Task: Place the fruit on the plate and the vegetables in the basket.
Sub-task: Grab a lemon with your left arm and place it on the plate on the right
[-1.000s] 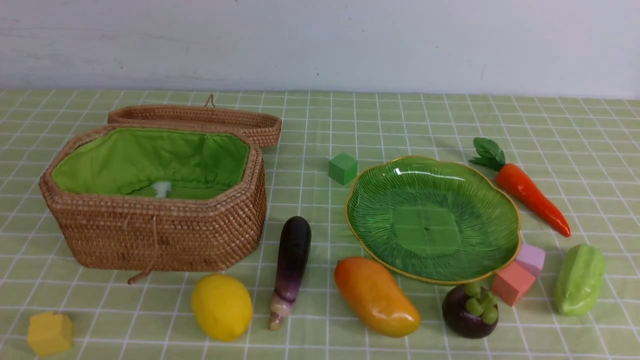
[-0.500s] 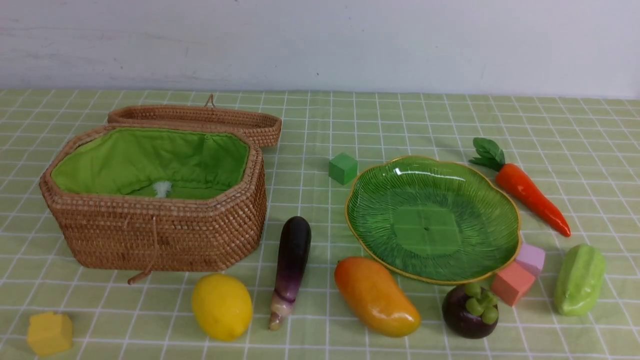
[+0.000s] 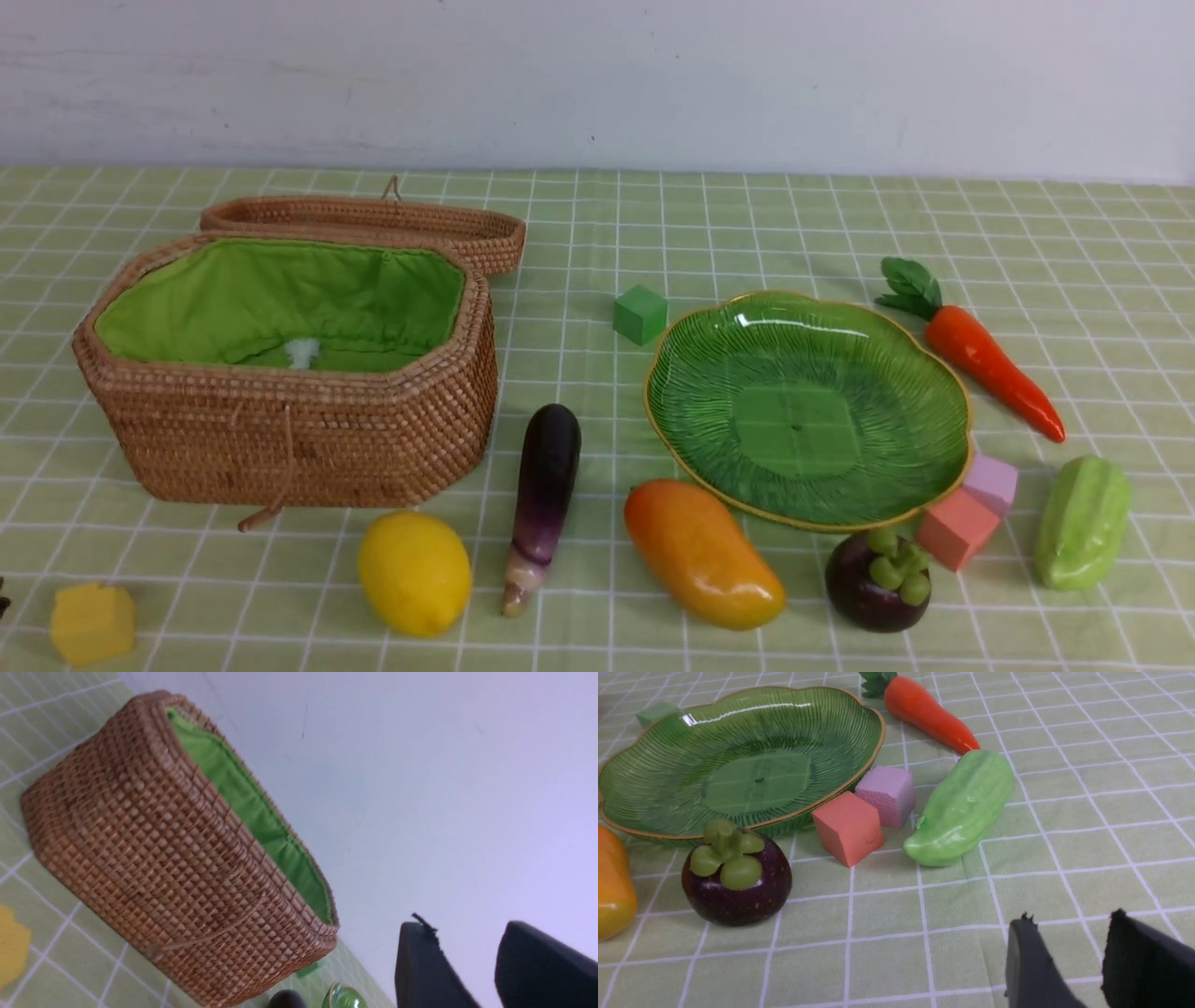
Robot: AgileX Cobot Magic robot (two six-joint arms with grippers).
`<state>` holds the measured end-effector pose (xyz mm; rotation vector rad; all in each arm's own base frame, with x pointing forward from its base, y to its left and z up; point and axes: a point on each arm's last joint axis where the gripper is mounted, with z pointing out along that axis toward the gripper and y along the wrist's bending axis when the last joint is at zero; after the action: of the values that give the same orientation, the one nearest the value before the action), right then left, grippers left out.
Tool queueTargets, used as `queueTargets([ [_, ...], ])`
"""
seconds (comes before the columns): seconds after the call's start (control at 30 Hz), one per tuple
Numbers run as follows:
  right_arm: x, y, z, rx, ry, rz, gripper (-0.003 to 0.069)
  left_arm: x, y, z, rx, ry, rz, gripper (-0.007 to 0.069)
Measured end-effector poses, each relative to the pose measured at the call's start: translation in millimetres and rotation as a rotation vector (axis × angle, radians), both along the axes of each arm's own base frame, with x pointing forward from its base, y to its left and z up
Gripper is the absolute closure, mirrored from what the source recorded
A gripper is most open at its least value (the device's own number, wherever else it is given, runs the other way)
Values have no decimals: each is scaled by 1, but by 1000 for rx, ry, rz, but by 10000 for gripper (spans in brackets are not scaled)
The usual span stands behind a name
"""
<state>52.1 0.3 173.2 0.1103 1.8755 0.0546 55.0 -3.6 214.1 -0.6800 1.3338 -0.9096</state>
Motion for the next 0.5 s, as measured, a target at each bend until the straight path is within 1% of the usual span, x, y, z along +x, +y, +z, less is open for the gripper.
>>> queueTargets([
  [0.07,0,0,0,0,0,10,417,-1,-1,4,4,1,-11,432],
  [0.13,0,1,0,0,0,21,417,-3,-6,22,47,31,-63,546],
  [0.2,0,1,0,0,0,21,417,-2,-9,35,88,62,-96,603],
  [0.23,0,1,0,0,0,21,417,3,-13,48,171,126,-133,638],
  [0.27,0,1,0,0,0,21,417,4,-14,50,175,135,-138,638],
  [0.33,0,1,0,-11,-1,20,417,17,-21,73,319,226,-206,638],
  [0.37,0,1,0,-13,-2,19,417,21,-23,76,349,250,-226,638],
  [0.4,0,1,0,-15,-2,19,417,30,-27,81,410,316,-275,638],
  [0.5,0,0,0,-18,-4,19,417,42,-32,91,505,388,-351,638],
])
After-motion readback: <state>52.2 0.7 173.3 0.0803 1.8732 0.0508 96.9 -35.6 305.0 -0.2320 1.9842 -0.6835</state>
